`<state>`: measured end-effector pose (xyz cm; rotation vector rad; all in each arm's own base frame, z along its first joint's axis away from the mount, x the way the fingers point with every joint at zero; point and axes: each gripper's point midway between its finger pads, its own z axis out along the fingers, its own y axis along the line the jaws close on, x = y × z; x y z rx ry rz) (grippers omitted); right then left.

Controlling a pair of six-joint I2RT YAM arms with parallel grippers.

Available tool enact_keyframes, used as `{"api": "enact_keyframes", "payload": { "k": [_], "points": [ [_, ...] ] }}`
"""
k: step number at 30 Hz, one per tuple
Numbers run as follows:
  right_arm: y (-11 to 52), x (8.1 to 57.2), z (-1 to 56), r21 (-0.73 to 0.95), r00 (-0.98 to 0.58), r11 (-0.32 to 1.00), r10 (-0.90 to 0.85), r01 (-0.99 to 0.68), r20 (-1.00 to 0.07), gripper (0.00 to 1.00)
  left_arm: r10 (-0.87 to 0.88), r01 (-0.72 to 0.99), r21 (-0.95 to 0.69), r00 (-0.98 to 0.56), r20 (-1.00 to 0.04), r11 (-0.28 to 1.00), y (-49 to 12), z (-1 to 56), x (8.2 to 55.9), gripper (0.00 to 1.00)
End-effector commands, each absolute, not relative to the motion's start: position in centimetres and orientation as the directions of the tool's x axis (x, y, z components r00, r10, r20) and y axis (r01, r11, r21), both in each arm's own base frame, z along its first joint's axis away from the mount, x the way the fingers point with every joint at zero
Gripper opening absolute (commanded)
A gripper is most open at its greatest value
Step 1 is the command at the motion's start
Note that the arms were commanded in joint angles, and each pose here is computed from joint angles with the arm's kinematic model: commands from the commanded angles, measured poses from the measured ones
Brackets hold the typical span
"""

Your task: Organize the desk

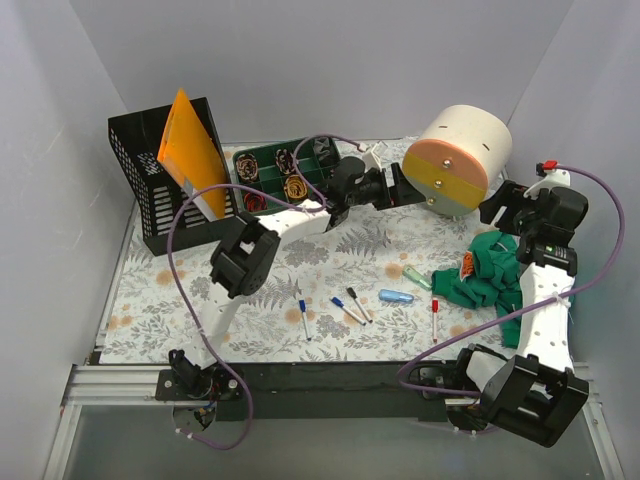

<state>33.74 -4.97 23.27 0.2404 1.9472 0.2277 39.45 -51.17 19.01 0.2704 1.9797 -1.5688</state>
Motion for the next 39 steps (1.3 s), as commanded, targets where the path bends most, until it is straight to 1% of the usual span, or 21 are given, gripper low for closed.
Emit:
{"api": "enact_keyframes", "payload": {
  "k": [1,2,3,5,11,15,16,18,20,27,33,39],
  "points": [
    [-4.3,33.7,24.1,0.291,-0.353,0.957,0.276,0.013,-0.894,0.76,-0.29,0.557,-0.806,-0.752,-0.592,0.203,-53.3,21.8,42.2,0.8],
    [-4.3,33.7,24.0,0.29,-0.353,0.957,0.277,0.016,-0.894,0.76,-0.3,0.541,-0.818,-0.76,-0.576,0.198,-53.9,20.4,42.6,0.78],
    [-4.5,33.7,24.2,0.284,-0.347,0.958,0.274,0.021,-0.897,0.76,-0.326,0.536,-0.822,-0.755,-0.569,0.194,-54.1,20.3,43.2,0.77],
    [-4.6,33.7,24.1,0.283,-0.348,0.959,0.274,0.027,-0.897,0.76,-0.358,0.541,-0.826,-0.749,-0.558,0.156,-55.0,20.6,43.8,0.76],
    [-4.5,33.8,23.9,0.293,-0.356,0.956,0.283,0.027,-0.891,0.76,-0.452,0.537,-0.835,-0.72,-0.527,0.119,-56.6,21.5,45.5,0.73],
    [-4.6,33.8,23.8,0.295,-0.357,0.955,0.286,0.032,-0.889,0.76,-0.521,0.478,-0.872,-0.72,-0.459,0.106,-56.8,21.4,46.7,0.7],
    [-4.6,33.8,23.7,0.295,-0.359,0.955,0.287,0.034,-0.888,0.76,-0.542,0.463,-0.88,-0.714,-0.442,0.108,-56.7,21.3,47.2,0.67],
    [-4.7,33.9,23.7,0.296,-0.358,0.954,0.29,0.039,-0.887,0.76,-0.556,0.439,-0.893,-0.718,-0.418,0.104,-57.0,21.0,47.6,0.65],
    [-4.7,33.9,23.5,0.296,-0.36,0.954,0.291,0.043,-0.886,0.76,-0.563,0.411,-0.905,-0.724,-0.398,0.11,-57.3,20.4,47.8,0.62],
    [-4.7,33.9,23.5,0.303,-0.363,0.952,0.298,0.046,-0.883,0.76,-0.559,0.364,-0.921,-0.739,-0.377,0.14,-58.0,19.6,47.7,0.54],
    [-4.7,33.9,23.6,0.304,-0.36,0.952,0.3,0.048,-0.884,0.76,-0.554,0.361,-0.917,-0.734,-0.393,0.171,-58.3,19.2,47.6,0.51],
    [-4.7,33.9,23.6,0.305,-0.358,0.951,0.301,0.048,-0.884,0.76,-0.555,0.367,-0.914,-0.73,-0.398,0.172,-59.0,19.1,47.4,0.5]
  ]
}}
